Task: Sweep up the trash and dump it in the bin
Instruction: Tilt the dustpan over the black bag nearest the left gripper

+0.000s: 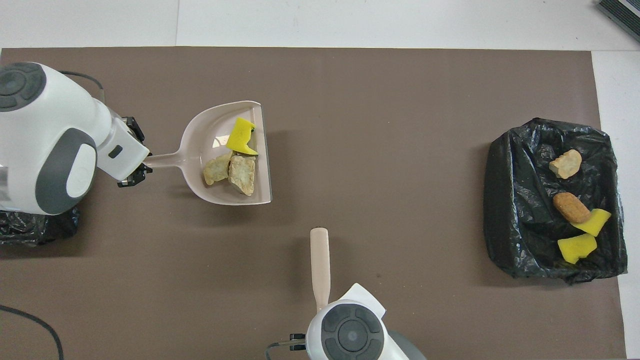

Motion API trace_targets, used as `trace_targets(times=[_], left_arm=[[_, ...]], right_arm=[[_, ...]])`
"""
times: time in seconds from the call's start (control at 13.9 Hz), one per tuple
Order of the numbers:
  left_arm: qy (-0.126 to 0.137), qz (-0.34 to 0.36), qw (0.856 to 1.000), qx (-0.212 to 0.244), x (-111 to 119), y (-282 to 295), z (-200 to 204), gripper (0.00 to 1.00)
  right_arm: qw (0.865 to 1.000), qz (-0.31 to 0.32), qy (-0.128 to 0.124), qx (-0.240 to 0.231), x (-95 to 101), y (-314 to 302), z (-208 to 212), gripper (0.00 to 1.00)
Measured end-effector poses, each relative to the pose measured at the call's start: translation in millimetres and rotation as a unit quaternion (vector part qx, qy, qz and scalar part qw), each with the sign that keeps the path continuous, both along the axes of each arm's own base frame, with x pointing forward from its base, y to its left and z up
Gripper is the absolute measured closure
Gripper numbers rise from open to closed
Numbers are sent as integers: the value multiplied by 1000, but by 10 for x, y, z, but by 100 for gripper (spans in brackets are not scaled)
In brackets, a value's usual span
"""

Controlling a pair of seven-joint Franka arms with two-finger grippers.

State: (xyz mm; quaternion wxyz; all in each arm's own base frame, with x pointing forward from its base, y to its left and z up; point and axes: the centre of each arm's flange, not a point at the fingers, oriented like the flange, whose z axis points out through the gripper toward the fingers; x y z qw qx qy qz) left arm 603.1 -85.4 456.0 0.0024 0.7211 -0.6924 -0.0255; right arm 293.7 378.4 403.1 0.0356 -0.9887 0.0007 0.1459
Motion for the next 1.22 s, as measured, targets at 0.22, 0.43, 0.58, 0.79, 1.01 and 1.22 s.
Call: trace_targets(times=[0.22, 0.43, 0.58, 0.79, 1.01, 1.22], left_arm=[[10, -21, 1000, -2, 66, 596, 278, 69], [9, -26, 1000, -6, 71, 1214, 379, 69], [5, -24, 1000, -8, 51, 1616, 490, 69], [-1, -44, 999, -9, -42, 2295, 612, 69], [0, -58, 998, 7, -189, 2950, 668, 69], [4, -63, 997, 36, -322, 3443, 751, 69]], right_arm=[[1000, 6, 3, -6, -79, 61, -226, 74], [1000, 13, -1, -7, -169, 120, -385, 74], [1000, 16, 2, -11, -199, 140, -482, 74], [1000, 17, 4, -13, -196, 138, -511, 74], [1000, 16, 4, -13, -190, 132, -515, 74], [1000, 15, 4, -13, -183, 125, -526, 74]])
